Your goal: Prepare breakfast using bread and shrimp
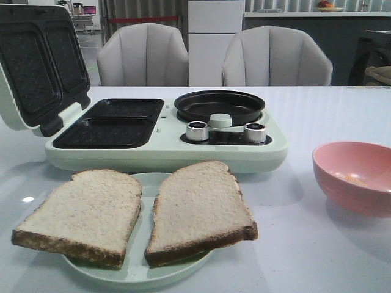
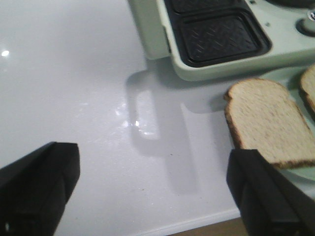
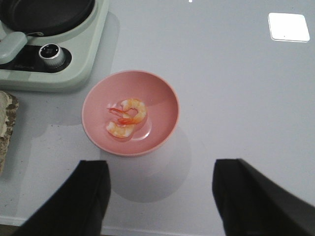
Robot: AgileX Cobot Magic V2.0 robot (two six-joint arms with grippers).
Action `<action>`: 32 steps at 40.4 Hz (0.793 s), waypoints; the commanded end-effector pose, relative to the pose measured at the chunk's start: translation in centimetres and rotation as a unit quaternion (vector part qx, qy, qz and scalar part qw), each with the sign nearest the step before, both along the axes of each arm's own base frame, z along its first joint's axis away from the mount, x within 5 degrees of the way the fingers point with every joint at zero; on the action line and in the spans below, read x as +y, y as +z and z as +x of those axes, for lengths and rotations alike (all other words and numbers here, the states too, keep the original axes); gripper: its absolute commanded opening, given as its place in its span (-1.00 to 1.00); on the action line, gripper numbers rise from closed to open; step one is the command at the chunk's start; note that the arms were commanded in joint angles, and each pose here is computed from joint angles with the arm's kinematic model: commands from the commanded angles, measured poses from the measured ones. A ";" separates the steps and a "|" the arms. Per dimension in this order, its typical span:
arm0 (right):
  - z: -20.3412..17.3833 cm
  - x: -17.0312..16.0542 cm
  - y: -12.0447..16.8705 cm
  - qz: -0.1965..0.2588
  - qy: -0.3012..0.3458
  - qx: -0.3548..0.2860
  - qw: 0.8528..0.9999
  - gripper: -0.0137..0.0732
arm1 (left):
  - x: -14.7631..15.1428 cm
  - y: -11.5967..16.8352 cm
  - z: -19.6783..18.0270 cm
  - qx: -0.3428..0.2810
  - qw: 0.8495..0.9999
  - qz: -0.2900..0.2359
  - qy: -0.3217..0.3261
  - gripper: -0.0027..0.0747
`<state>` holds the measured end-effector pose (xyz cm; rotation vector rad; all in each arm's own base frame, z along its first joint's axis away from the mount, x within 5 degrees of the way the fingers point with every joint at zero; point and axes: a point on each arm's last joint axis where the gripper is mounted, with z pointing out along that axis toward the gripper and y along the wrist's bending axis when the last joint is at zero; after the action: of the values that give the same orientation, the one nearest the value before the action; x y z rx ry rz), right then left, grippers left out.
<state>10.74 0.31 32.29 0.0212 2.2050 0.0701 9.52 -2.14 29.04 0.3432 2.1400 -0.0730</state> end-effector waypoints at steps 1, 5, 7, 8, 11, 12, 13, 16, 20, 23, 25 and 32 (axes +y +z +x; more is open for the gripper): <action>0.5 0.0 1.6 -0.004 0.000 -0.050 0.999 0.60 | -1.5 0.9 1.3 -0.036 0.995 0.042 -0.083 0.82; 0.5 0.0 1.6 -0.004 0.000 -0.050 0.999 0.60 | -3.0 -0.1 2.0 -0.019 0.982 0.103 -0.158 0.82; 0.5 0.0 1.6 -0.004 0.000 -0.050 0.999 0.60 | -3.9 -0.9 2.4 -0.008 0.971 0.140 -0.194 0.82; 0.5 0.0 1.6 -0.004 0.000 -0.050 0.999 0.60 | -4.3 -1.3 2.4 -0.006 0.964 0.159 -0.215 0.82; 0.5 0.0 1.6 -0.004 0.000 -0.050 0.999 0.60 | -5.7 -2.9 2.4 0.007 0.939 0.209 -0.272 0.82; 0.5 0.0 1.6 -0.004 0.000 -0.050 0.999 0.60 | -6.0 -3.3 2.4 0.007 0.931 0.227 -0.286 0.82; 0.5 0.0 1.6 -0.004 0.000 -0.050 0.999 0.60 | -6.5 -3.8 2.4 0.007 0.922 0.241 -0.303 0.82; 0.5 0.0 1.6 -0.004 0.000 -0.050 0.999 0.60 | -7.4 -5.0 2.5 0.001 0.899 0.294 -0.324 0.81; 0.5 0.0 1.6 -0.004 0.000 -0.050 0.999 0.60 | -8.4 -5.9 2.8 -0.026 0.880 0.352 -0.317 0.74; 0.5 0.0 1.6 -0.004 0.000 -0.050 0.999 0.60 | -9.4 -6.3 2.9 -0.043 0.875 0.371 -0.308 0.68; 0.5 0.0 1.6 -0.004 0.000 -0.049 0.999 0.60 | -10.1 -6.5 3.0 -0.062 0.865 0.387 -0.314 0.66; 0.5 0.0 1.6 -0.004 0.000 -0.049 0.999 0.60 | -12.0 -8.5 3.5 -0.061 0.823 0.444 -0.349 0.62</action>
<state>10.74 0.31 32.29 0.0212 2.2050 0.0701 12.47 -13.05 20.40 1.5915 1.7554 0.4928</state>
